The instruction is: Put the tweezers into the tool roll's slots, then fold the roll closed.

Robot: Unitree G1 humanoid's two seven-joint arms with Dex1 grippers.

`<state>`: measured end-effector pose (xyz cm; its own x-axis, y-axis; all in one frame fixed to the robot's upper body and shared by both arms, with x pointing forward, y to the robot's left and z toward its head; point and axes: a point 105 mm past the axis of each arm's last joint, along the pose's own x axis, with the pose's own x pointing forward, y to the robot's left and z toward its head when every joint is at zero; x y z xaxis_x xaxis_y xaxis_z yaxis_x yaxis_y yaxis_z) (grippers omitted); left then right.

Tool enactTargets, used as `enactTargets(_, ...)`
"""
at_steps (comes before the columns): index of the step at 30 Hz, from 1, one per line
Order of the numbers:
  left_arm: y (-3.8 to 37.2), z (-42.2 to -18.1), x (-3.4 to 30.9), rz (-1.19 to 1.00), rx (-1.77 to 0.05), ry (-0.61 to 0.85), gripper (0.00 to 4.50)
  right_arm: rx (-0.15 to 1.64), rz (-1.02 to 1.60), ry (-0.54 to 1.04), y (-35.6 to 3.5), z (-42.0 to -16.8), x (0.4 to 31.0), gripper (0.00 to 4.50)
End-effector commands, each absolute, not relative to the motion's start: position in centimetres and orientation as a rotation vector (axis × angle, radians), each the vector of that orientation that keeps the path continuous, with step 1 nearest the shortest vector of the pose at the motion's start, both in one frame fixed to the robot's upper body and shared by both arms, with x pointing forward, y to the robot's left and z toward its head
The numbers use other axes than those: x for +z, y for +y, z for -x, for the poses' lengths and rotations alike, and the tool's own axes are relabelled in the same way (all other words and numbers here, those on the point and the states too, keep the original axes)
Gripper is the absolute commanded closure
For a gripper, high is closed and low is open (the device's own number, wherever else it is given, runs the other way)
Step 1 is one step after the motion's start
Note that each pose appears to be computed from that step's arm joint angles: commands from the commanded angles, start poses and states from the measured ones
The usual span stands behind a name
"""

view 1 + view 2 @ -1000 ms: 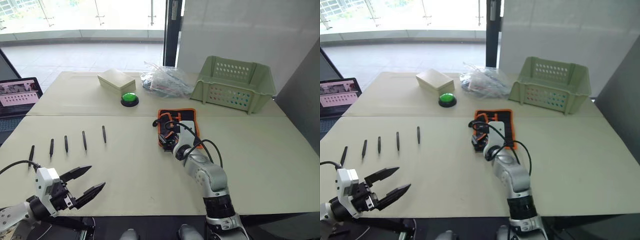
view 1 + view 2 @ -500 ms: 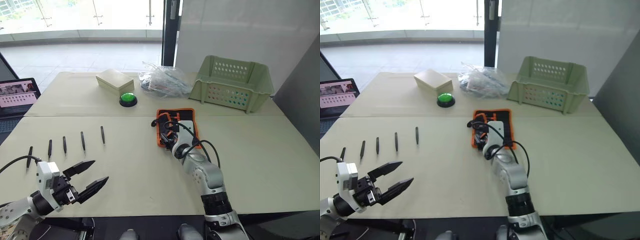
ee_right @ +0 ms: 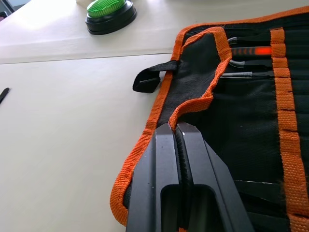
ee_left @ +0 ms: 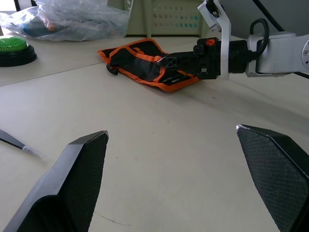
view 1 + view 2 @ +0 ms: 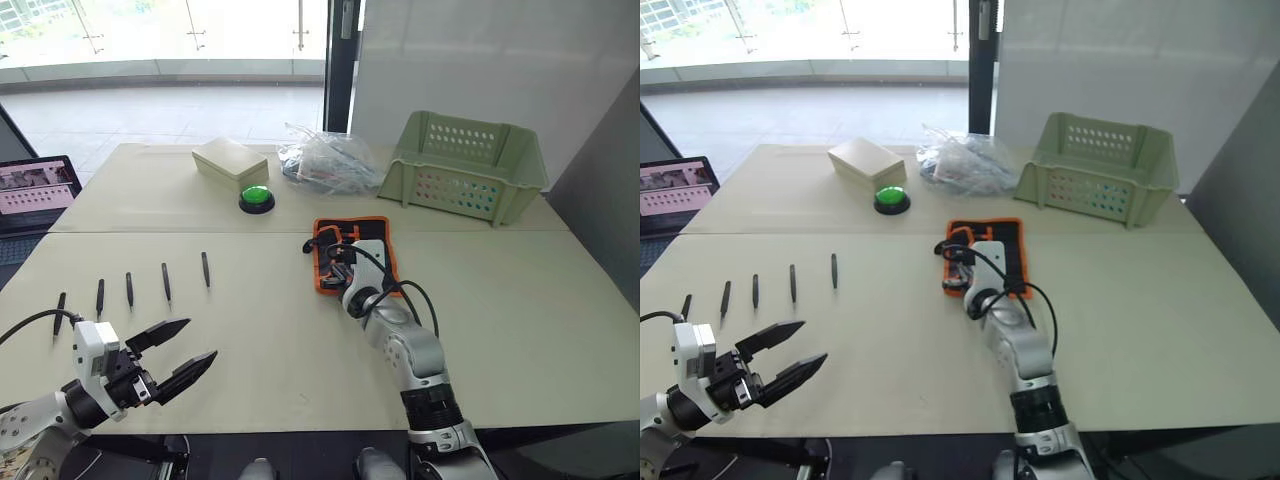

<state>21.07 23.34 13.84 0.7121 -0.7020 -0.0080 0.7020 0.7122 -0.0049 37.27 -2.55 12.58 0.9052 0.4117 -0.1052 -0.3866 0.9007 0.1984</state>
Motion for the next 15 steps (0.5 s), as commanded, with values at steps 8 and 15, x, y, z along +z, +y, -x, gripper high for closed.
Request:
enactTargets(8, 24.2, -20.9, 13.4, 0.03, -0.75, 0.056, 0.0, 0.852, 0.171, -0.091, -0.5, -32.2, 15.4, 4.49)
enactTargets(15, 24.4, -21.3, 13.0, 0.024, -0.744, 0.068, 0.0, 1.14, 0.38, -0.082, -1.4, -27.2, 13.3, 4.49)
